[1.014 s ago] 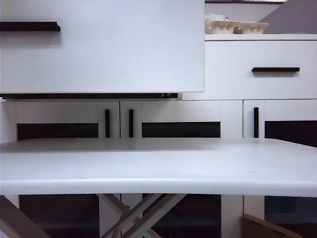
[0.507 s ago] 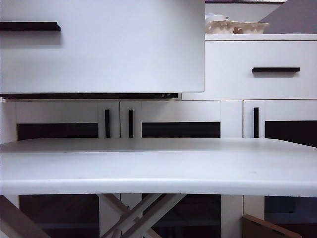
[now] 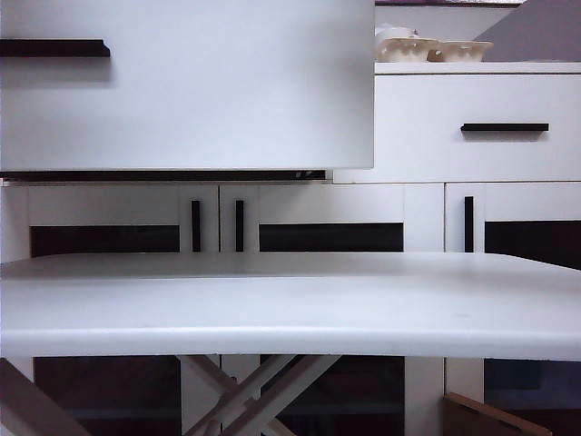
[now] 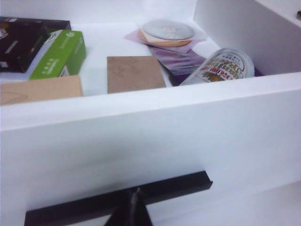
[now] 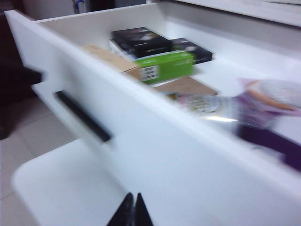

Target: Pick up a can of beer from the white table, open the left drawer, place the beer inside the drawer, and finally close the drawer.

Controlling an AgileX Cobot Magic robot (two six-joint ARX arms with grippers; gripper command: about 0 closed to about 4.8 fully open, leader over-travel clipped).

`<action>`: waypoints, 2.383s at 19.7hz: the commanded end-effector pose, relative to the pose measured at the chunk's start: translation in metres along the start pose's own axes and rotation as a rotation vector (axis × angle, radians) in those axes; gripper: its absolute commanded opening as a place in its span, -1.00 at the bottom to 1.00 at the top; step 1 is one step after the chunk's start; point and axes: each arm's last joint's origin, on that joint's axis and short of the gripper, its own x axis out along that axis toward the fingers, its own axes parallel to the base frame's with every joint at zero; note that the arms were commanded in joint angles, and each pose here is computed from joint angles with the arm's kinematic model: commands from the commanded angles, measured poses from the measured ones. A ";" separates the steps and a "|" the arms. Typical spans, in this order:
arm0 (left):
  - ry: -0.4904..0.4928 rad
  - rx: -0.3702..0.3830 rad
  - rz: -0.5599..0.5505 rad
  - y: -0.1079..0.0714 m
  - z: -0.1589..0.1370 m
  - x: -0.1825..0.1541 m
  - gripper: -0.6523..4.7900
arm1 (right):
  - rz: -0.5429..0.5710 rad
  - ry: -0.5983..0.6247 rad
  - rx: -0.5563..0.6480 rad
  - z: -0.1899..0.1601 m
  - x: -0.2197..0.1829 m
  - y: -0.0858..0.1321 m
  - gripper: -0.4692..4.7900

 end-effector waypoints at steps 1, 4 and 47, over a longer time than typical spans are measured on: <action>-0.051 0.023 0.019 0.000 0.001 0.005 -0.78 | -0.033 -0.065 0.017 -0.009 0.008 0.002 -0.85; -0.085 0.028 0.021 0.001 -0.001 0.009 -0.78 | -0.070 -0.086 0.025 -0.020 0.018 0.001 -0.85; -0.219 0.093 0.124 0.001 -0.003 0.136 -0.78 | -0.315 -0.169 0.061 -0.039 0.085 -0.087 -0.85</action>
